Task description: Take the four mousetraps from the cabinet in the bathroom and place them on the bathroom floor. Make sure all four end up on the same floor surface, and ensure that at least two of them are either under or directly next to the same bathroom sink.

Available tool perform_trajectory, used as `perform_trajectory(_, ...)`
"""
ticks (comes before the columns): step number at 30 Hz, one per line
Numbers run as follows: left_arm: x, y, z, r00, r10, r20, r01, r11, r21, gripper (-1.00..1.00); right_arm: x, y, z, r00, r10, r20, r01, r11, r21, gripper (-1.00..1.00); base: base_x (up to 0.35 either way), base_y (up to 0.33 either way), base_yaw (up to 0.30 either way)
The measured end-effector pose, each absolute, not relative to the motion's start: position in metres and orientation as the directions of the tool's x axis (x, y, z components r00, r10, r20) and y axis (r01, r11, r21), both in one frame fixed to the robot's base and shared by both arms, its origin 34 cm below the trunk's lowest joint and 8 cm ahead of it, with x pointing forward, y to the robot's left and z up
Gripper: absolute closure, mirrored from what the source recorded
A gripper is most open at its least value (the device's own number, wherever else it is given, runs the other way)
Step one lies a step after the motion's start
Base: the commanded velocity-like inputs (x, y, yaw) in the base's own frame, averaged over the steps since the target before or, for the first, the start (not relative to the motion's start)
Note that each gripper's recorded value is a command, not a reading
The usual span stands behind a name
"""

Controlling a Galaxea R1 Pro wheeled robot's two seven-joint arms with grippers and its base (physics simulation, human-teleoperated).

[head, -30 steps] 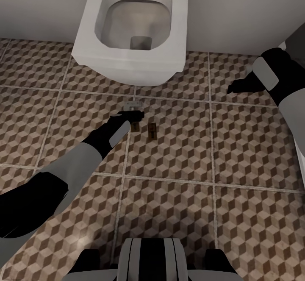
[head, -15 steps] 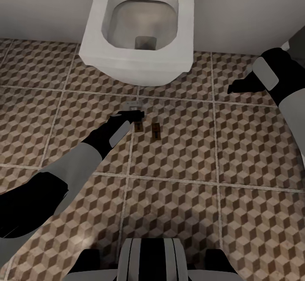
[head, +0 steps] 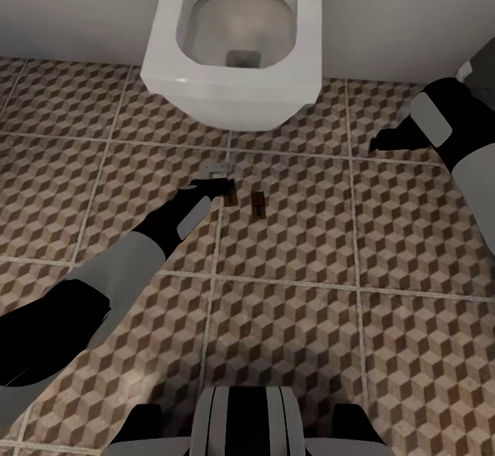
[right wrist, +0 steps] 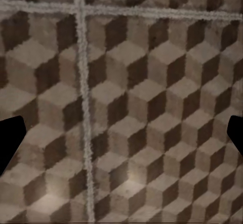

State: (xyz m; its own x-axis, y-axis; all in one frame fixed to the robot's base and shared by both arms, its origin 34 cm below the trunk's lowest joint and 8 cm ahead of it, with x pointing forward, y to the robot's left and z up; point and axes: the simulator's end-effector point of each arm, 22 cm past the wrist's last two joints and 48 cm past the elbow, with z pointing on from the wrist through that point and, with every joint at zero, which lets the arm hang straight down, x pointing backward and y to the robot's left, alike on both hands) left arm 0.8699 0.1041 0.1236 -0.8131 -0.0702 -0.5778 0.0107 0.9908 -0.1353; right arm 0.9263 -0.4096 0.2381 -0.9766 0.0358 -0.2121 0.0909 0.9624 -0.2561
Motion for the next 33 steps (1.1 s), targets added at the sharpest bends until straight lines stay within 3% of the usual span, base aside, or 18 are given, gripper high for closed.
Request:
perform_trajectory(18,0.8709,0.1056,0.1242,-0.810,-0.072,-0.582,0.007,0.991,-0.132,-1.00,0.9257,-0.4084,0.2372,-0.977,0.034,-0.210,0.089,0.963,-0.256,-1.00,-0.112,0.049,0.000)
perform_trajectory(33,0.8712,0.1060,0.1246,-0.810,-0.071,-0.583,0.007,0.991,-0.131,-1.00,0.9252,-0.4081,0.2366,-0.977,0.034,-0.209,0.088,0.963,-0.256,-1.00,-0.028,0.109,0.000)
